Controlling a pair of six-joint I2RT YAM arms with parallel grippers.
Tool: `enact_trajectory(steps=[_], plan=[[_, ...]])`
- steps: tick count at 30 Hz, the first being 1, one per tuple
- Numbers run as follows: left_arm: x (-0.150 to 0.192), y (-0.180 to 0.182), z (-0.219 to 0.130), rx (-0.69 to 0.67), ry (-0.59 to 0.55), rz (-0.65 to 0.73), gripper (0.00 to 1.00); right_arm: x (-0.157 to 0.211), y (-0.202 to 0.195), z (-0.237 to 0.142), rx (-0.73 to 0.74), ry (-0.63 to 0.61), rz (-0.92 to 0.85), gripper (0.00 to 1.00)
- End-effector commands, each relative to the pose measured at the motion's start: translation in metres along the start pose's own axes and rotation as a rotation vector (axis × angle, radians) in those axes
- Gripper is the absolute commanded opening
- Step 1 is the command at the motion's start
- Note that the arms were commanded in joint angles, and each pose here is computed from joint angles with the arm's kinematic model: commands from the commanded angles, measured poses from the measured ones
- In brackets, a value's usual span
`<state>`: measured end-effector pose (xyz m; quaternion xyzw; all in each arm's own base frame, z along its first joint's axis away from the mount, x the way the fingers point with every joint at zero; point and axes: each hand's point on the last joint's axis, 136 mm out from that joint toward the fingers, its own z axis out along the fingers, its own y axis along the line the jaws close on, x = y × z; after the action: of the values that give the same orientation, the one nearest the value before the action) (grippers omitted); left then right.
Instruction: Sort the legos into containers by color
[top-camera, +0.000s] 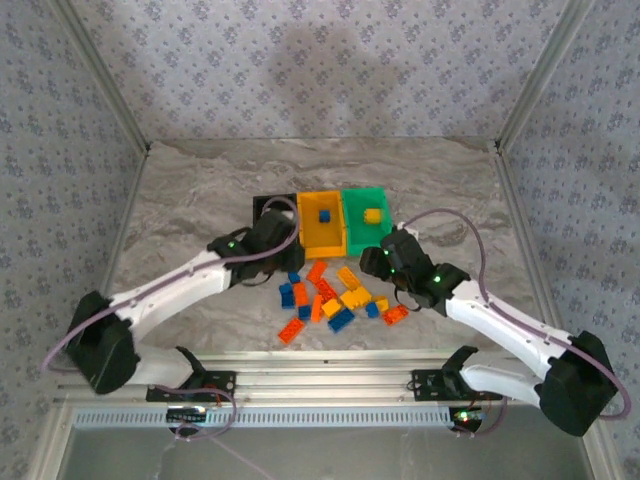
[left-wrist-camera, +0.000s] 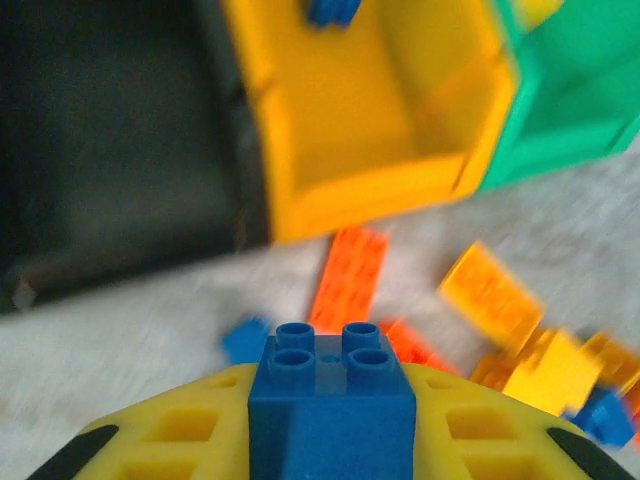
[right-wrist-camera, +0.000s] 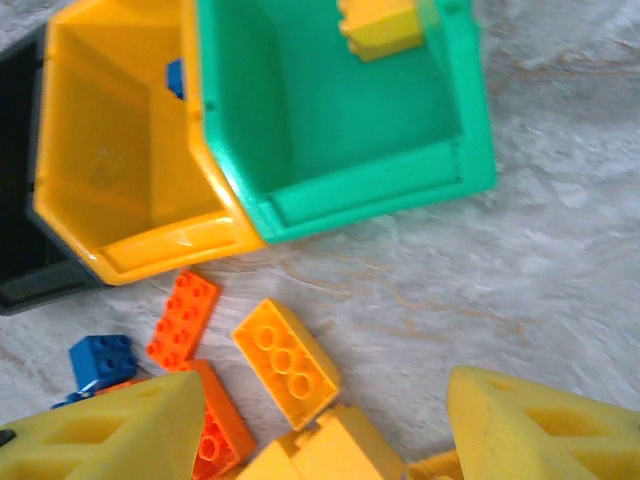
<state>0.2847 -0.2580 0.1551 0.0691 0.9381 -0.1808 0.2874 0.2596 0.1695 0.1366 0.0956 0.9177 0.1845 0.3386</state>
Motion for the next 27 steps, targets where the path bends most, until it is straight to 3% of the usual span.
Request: enact_trajectory(steps=[1, 11, 15, 19, 21, 27], plan=[[-0.037, -0.024, 0.021, 0.042, -0.024, 0.045, 0.21, 0.009, -0.023, -0.005, 0.063, 0.004, 0.04, 0.67], [-0.08, -0.022, 0.098, -0.046, 0.01, 0.031, 0.19, 0.021, -0.044, -0.021, 0.083, 0.006, 0.066, 0.67], [-0.084, -0.024, 0.109, -0.054, 0.022, 0.025, 0.34, 0.024, -0.044, -0.02, 0.076, 0.022, 0.072, 0.69], [-0.09, -0.031, 0.101, -0.026, 0.008, 0.018, 0.55, 0.029, -0.045, -0.018, 0.079, 0.045, 0.078, 0.7], [-0.095, -0.038, 0.089, 0.007, -0.007, 0.008, 0.59, 0.032, -0.047, -0.017, 0.086, 0.055, 0.084, 0.7], [-0.105, -0.07, 0.017, 0.188, -0.119, -0.023, 0.78, 0.054, -0.066, -0.017, 0.157, 0.117, 0.137, 0.7]])
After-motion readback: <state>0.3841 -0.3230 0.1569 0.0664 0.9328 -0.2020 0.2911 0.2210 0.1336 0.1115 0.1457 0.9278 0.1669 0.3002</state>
